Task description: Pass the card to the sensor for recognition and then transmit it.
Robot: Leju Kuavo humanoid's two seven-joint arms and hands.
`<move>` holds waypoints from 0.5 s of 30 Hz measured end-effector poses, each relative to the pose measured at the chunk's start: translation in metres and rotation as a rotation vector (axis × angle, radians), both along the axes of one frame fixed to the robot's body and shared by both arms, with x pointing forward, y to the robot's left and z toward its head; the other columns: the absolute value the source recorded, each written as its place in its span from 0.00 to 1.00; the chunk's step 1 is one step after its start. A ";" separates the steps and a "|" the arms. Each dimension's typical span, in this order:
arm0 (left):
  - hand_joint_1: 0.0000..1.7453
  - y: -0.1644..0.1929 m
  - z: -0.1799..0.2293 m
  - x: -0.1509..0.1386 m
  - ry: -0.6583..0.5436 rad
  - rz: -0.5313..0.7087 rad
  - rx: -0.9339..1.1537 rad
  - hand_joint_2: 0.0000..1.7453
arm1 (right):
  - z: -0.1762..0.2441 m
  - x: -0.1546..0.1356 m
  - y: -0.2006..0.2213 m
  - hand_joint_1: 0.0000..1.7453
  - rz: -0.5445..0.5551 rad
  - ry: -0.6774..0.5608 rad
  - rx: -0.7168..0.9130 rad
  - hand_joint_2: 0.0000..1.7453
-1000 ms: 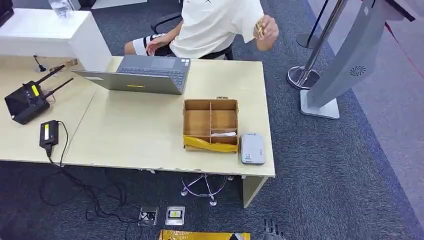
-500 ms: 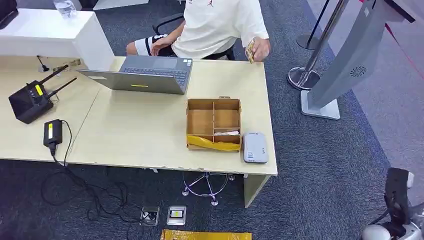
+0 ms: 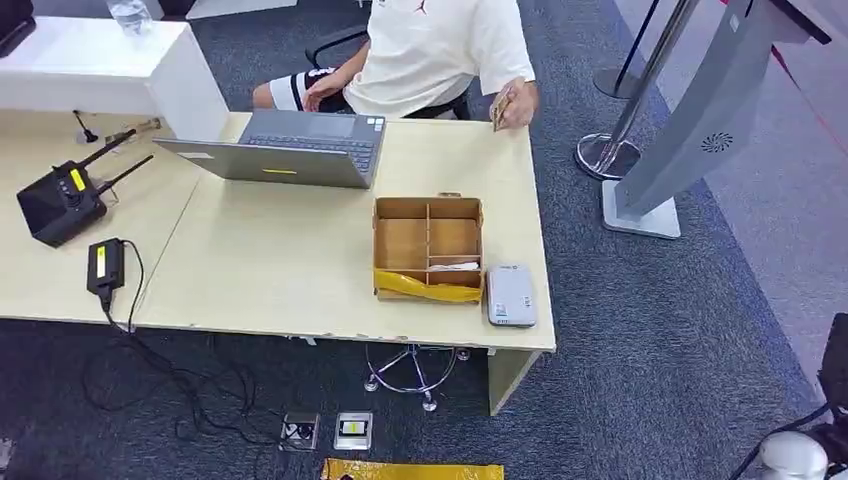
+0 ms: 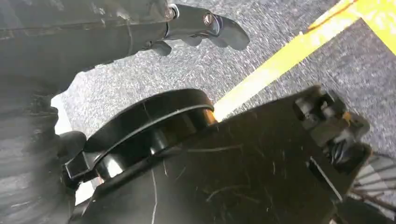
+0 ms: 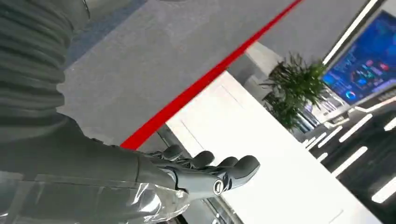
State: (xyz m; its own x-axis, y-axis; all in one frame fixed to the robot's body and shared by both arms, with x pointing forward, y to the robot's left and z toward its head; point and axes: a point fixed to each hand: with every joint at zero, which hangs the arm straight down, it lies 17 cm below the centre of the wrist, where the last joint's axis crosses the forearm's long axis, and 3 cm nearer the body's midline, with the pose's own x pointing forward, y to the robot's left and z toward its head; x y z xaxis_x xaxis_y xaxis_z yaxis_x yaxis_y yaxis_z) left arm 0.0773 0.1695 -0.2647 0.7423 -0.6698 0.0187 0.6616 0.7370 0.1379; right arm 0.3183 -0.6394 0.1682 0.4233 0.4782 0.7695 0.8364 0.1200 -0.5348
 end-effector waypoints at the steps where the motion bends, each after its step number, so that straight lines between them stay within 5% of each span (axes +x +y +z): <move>1: 0.00 0.002 0.000 0.001 -0.005 0.014 0.009 1.00 | 0.009 -0.002 0.001 0.00 -0.002 -0.024 -0.009 1.00; 15: 0.00 0.008 -0.001 0.003 -0.015 0.098 0.014 1.00 | 0.158 -0.017 0.061 0.00 0.065 -0.292 -0.268 1.00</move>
State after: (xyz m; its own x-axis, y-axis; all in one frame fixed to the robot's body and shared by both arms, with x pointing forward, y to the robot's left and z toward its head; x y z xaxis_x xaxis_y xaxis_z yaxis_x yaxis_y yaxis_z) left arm 0.0807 0.1772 -0.2657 0.8039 -0.5944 0.0218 0.5843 0.7961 0.1577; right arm 0.3011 -0.5787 0.3258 0.1681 0.6967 0.6974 0.9531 0.0659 -0.2955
